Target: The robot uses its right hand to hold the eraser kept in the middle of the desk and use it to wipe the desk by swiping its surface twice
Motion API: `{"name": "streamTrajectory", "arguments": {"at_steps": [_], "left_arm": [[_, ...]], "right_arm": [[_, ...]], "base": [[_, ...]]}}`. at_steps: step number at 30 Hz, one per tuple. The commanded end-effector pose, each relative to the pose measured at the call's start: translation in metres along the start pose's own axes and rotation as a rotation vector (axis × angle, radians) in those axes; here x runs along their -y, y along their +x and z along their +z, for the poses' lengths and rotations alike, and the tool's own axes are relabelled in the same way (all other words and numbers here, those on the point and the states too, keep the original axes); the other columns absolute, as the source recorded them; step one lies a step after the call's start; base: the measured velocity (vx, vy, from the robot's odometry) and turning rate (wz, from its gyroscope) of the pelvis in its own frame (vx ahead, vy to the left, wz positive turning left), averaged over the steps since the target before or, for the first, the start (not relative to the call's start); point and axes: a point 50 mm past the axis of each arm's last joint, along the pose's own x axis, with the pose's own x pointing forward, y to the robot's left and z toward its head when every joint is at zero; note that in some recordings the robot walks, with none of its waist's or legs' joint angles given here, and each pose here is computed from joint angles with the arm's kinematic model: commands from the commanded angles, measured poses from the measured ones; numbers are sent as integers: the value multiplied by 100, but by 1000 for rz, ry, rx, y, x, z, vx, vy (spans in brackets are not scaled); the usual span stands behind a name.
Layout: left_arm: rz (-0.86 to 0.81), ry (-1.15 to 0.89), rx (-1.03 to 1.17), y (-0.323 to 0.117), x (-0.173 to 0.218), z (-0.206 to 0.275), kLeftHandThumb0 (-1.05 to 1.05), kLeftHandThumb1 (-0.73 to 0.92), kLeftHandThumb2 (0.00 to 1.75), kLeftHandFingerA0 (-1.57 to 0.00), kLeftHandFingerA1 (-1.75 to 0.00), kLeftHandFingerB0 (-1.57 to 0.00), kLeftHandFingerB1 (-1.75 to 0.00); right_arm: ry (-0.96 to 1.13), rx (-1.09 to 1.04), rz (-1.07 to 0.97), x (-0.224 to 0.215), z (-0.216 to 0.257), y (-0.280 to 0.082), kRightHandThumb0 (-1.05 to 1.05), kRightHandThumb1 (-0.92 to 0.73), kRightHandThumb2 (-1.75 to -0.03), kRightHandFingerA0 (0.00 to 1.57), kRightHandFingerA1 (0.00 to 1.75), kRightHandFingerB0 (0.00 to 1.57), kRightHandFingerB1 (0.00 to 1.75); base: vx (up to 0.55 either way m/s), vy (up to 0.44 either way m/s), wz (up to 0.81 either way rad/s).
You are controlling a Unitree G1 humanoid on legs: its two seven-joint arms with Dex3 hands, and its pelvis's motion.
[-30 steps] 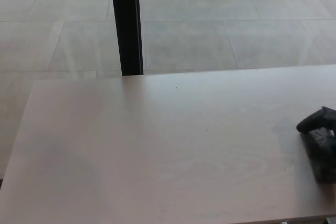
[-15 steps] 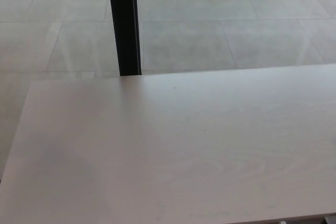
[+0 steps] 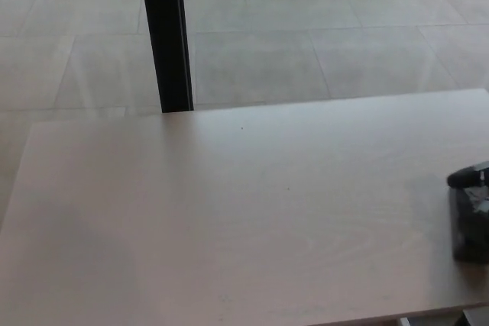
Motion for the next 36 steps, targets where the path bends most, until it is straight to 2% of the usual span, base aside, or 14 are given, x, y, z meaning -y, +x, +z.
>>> {"name": "streamTrajectory", "arguments": {"at_steps": [1,3,4,5,6,9,10,11,14,16,27,30,34,36], "left_arm": [[25,11,33,0,-7,10,-46,75,62,-79,-69,-63,-56],[25,4,36,0,-8,11,-45,74,62,-79,-68,-63,-55],[24,-6,33,0,-7,11,-45,73,62,-79,-67,-63,-56],[23,-8,33,1,-7,12,-46,73,61,-80,-70,-65,-59],[26,-3,36,1,-6,13,-46,72,61,-82,-69,-66,-59],[20,-8,40,1,-6,13,-45,73,61,-80,-68,-61,-56],[23,-8,39,1,-6,13,-45,73,61,-80,-69,-61,-56],[25,-7,40,1,-6,14,-46,73,61,-82,-69,-62,-56],[23,-6,42,1,-2,15,-46,73,61,-82,-70,-62,-56],[14,3,47,1,-1,16,-48,74,62,-79,-70,-61,-57],[21,15,60,2,1,23,-48,75,62,-79,-68,-63,-56],[9,16,71,2,2,24,-48,75,62,-77,-71,-62,-57],[13,-1,64,2,2,23,-47,74,62,-80,-73,-65,-58],[10,-9,63,2,4,24,-48,75,62,-78,-71,-61,-57]], "right_arm": [[-26,-91,120,-42,-13,-11,-31,-59,-91,86,175,65,167],[-44,-85,161,-67,-9,-17,-35,-61,-89,86,175,66,165],[-41,-81,178,-74,-9,-19,-36,-66,-79,83,175,65,163],[-24,-76,201,-82,-8,-23,-36,-67,-78,82,175,62,164],[8,-57,245,-95,-6,-28,-31,-66,-85,84,175,69,160],[2,-19,337,-120,-2,-42,-34,-64,-84,84,175,71,162],[-36,9,373,-129,0,-49,-34,-69,-75,80,175,65,162],[-43,22,387,-132,0,-51,-32,-68,-78,82,175,60,171],[-87,74,450,-142,0,-62,-34,-72,-79,86,175,64,172],[-106,88,496,-151,-2,-72,-34,-72,-81,84,175,67,164],[-48,90,581,-170,-2,-92,-35,-76,-74,80,175,65,164],[-85,116,629,-175,-3,-101,-38,-78,-72,86,175,71,160],[-146,103,589,-164,-3,-91,-36,-82,-66,76,175,63,162],[-158,108,552,-154,-3,-81,-34,-80,-70,78,175,67,158]], "base": [[0,0,0],[0,0,0],[0,0,0],[0,0,0],[0,0,0],[0,0,0],[0,0,0],[0,0,0],[0,0,0],[0,0,0],[0,0,0],[0,0,0],[0,0,0],[0,0,0]]}}
